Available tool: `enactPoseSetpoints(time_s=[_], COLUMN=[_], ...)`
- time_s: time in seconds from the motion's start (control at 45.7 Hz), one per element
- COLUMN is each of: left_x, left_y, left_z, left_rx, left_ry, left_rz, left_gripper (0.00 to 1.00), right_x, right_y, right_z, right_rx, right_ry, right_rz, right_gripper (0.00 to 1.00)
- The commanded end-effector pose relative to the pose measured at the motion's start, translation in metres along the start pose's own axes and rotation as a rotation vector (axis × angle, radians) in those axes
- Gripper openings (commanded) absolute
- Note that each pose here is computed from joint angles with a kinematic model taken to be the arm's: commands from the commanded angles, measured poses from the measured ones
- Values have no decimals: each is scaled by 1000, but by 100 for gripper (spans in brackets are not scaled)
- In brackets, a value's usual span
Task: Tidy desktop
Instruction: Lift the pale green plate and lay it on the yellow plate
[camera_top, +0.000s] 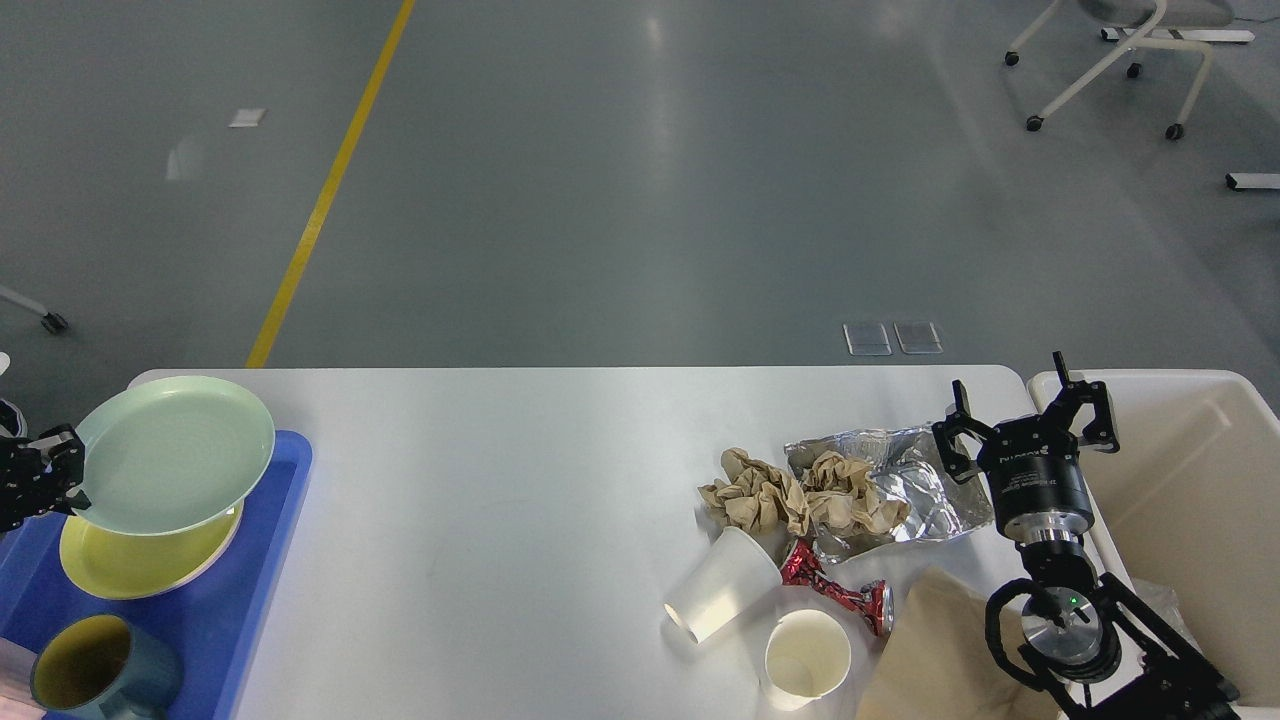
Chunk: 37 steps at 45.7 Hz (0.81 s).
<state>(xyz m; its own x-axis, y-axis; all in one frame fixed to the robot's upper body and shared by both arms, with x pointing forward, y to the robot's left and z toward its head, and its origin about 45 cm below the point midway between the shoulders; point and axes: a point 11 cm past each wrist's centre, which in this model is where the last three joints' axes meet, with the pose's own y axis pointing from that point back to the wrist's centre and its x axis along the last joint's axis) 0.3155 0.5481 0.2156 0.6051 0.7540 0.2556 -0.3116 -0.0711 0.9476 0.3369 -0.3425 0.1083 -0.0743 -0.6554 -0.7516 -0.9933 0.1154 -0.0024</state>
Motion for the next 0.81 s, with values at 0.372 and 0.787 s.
enactPoseSetpoints(time_s=[0.372,0.787], left_x=[14,1], left_y=[-37,-49], left_z=[-50,-61], left_rx=[87,115], left_ry=[37,23], left_rz=[185,159], left_gripper=[0,0], right_x=[0,0], right_y=[0,0], right_z=[0,0], right_rx=[1,-1], right_ry=[0,0], right_rz=[0,0], right_gripper=[100,100])
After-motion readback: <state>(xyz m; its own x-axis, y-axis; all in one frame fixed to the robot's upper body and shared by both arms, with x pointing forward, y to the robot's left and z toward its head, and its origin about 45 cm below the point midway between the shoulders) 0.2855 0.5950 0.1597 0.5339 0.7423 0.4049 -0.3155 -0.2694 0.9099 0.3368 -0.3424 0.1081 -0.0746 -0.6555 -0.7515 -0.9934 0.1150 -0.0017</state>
